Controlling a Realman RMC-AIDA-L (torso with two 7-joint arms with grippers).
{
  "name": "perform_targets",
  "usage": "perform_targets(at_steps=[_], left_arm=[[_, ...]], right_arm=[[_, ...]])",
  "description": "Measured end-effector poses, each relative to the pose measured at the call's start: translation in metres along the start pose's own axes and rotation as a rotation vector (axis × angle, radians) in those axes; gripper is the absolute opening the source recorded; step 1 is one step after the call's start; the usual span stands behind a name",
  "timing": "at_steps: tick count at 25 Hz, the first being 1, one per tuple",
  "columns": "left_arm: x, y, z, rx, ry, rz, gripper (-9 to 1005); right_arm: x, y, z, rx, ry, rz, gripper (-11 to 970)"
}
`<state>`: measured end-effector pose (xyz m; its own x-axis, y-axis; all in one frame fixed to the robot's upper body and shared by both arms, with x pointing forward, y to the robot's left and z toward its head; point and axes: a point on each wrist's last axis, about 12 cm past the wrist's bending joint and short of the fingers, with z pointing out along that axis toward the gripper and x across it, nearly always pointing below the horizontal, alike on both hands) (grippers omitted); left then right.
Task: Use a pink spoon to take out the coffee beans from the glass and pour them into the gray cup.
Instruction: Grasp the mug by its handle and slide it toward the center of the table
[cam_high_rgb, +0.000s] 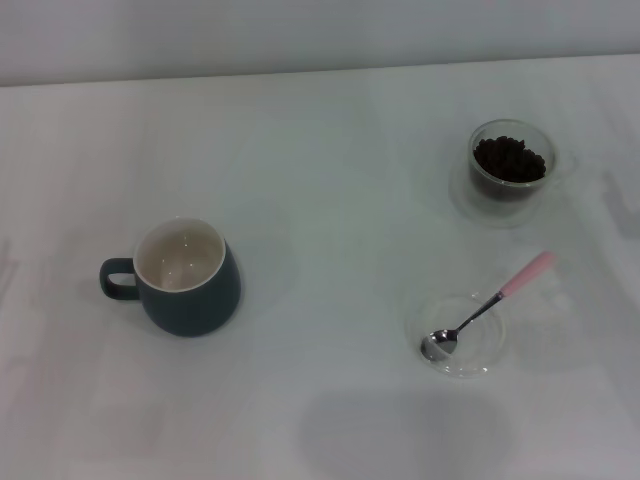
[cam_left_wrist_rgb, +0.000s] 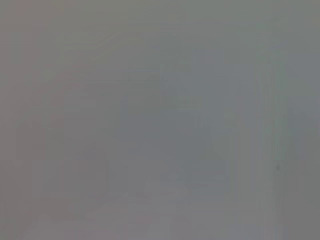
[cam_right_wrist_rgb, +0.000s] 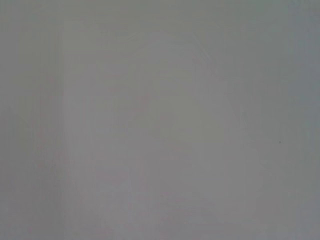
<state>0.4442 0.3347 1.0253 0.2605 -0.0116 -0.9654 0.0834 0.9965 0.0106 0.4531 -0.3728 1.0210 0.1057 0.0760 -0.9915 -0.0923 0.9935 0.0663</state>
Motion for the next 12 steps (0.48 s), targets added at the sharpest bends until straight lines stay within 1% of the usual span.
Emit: perform_targets(at_steps=[12], left_arm=[[-0.0002, -0.0014, 0.0022, 0.01, -0.003, -0.003, 895]], right_arm=[[0.0005, 0.001, -0.0001, 0.0, 0.001, 0.011, 680]])
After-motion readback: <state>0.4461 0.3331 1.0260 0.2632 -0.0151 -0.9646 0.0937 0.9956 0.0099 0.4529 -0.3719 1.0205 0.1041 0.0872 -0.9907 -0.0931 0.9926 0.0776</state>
